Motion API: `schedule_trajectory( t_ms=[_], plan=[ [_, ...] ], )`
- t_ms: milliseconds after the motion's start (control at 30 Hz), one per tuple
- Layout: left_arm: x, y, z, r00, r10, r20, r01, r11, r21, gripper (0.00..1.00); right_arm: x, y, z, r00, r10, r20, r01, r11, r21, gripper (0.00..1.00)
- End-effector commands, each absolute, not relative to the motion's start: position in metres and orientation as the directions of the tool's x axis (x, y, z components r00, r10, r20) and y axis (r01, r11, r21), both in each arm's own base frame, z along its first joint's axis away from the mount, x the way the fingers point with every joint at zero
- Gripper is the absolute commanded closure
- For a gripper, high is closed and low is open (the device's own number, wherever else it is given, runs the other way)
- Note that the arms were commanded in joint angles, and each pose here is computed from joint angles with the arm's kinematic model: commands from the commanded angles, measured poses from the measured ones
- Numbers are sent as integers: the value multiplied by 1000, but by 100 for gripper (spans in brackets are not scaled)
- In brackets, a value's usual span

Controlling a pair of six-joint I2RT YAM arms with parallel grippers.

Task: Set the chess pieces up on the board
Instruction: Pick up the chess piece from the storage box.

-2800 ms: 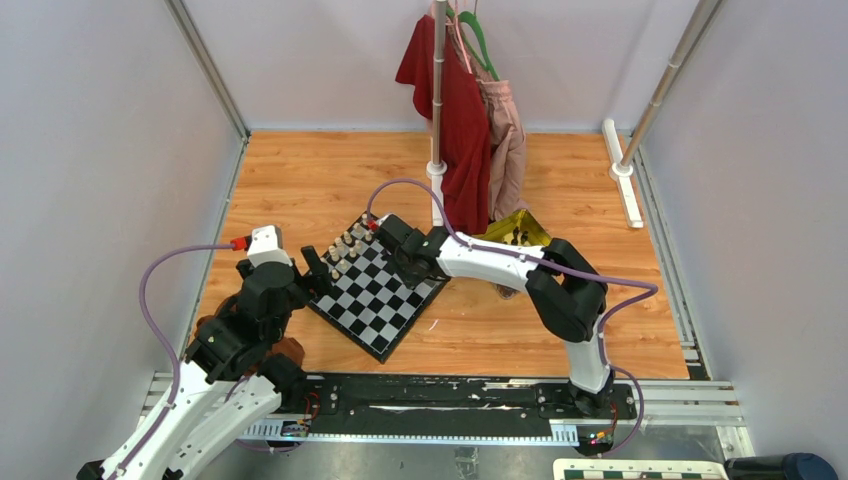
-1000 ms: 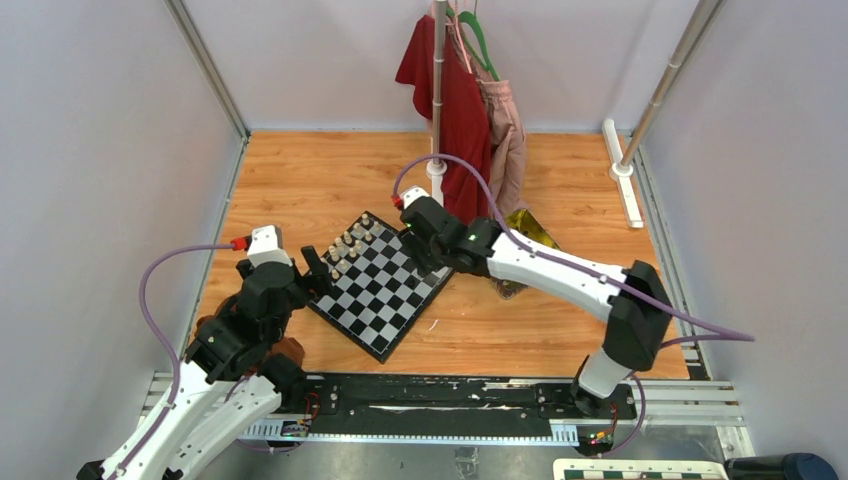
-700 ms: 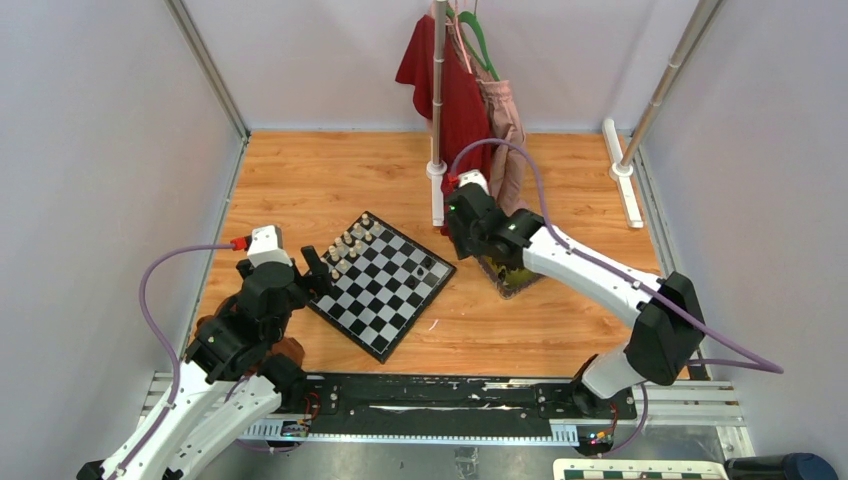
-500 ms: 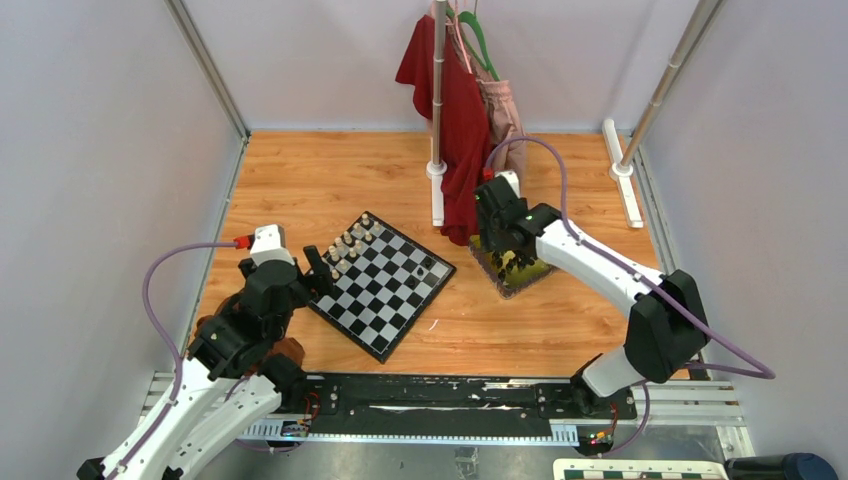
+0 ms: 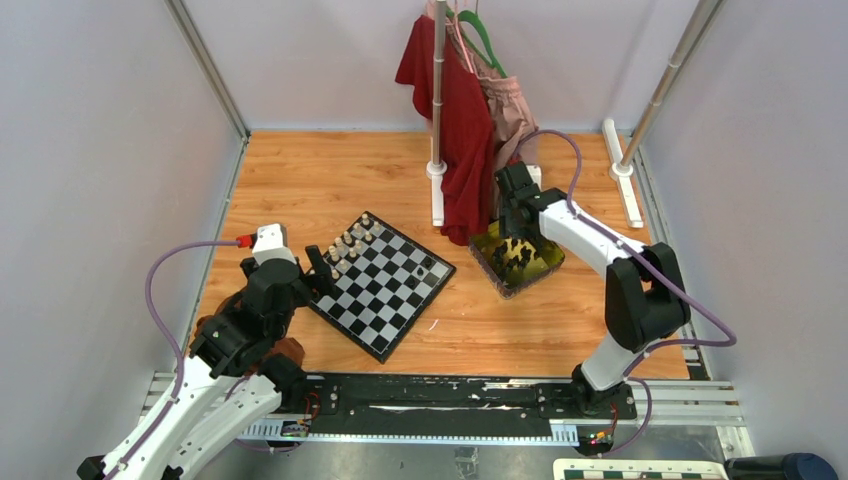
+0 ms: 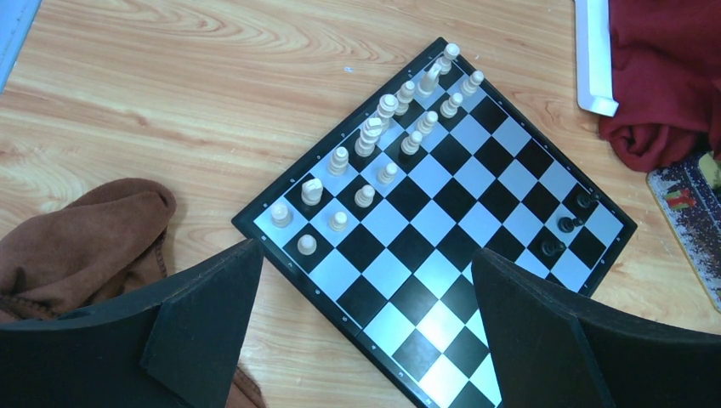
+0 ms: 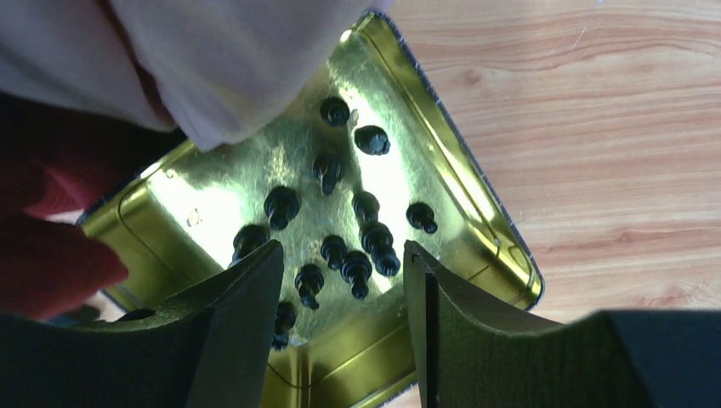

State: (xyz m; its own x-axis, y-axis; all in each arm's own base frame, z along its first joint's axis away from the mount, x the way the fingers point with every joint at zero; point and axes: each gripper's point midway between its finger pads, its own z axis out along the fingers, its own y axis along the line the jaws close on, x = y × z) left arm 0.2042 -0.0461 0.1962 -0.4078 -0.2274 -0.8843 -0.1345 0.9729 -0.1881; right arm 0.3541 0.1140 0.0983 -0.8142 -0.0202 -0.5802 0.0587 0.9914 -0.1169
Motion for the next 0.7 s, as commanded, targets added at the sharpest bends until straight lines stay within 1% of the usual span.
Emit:
schedule_trajectory(
  t_ms=[0,167,367,500,667],
  plan=[
    [205,-47,197,-403,-225,-887,-132,974,-187,0,380,112,108,-790,17,-613,86,993,-85,43],
    [205,-46,197,-402,-226,-887,-137,973,-186,0,395,106,103,-792,28,-609,101,991,-86,47],
    [205,-45,196,-403,-226,-887,-142,973,-183,0,404,105,87,-809,32,-588,96,992,-79,56],
    [205,-45,195,-406,-223,-886,-145,973,-178,0,408,105,79,-816,27,-577,85,994,-74,60],
    [206,-45,193,-414,-218,-883,-148,974,-171,0,414,106,73,-823,30,-567,82,994,-66,62]
  ],
)
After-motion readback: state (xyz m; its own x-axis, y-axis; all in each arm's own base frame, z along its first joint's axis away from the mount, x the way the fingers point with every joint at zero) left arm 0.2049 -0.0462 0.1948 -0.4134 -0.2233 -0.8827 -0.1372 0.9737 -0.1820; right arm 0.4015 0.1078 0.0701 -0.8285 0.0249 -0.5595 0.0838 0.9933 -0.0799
